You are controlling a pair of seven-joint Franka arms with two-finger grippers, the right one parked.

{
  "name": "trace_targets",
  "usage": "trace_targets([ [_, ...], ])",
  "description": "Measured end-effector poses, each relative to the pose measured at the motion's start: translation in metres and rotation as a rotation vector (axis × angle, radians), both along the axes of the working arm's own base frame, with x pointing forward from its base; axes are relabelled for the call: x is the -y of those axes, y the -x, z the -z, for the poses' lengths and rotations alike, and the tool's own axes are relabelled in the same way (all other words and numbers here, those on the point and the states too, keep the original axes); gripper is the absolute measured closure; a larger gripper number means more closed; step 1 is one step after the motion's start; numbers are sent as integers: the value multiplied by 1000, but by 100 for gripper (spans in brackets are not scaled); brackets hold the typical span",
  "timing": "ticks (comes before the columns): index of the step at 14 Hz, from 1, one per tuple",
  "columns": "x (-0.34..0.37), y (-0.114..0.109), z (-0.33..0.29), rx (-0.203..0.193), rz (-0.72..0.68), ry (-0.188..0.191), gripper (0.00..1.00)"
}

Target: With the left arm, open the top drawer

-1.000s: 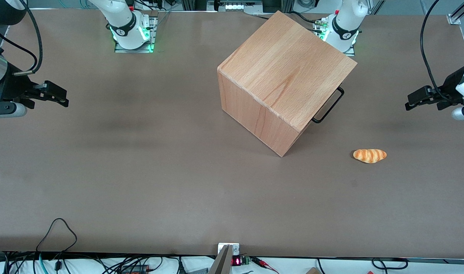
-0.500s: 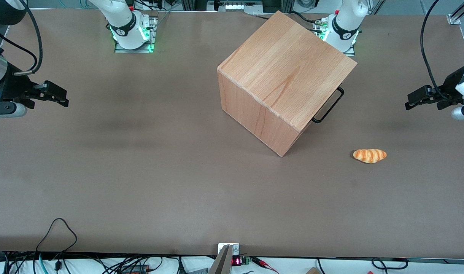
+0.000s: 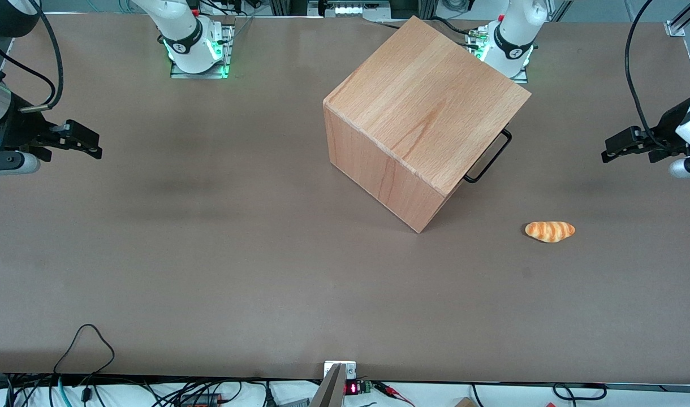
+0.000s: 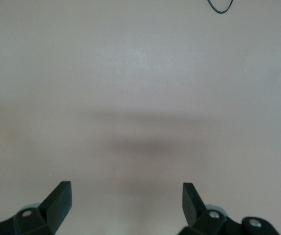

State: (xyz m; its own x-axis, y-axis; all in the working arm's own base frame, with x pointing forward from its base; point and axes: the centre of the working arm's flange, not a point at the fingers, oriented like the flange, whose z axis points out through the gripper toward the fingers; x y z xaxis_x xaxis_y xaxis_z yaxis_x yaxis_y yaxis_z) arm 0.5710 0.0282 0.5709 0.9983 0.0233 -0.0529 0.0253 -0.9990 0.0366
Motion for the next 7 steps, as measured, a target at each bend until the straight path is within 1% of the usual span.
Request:
trace_targets([
  [1,3,-1,7,-13,3,9,0],
  [2,8,-1,18,-35,5,24,0],
  [4,23,-1,47,-90,20,56,0],
  [5,35,-2,58,-108,38,62,0],
  [7,62,-3,70,-122,82,64,0],
])
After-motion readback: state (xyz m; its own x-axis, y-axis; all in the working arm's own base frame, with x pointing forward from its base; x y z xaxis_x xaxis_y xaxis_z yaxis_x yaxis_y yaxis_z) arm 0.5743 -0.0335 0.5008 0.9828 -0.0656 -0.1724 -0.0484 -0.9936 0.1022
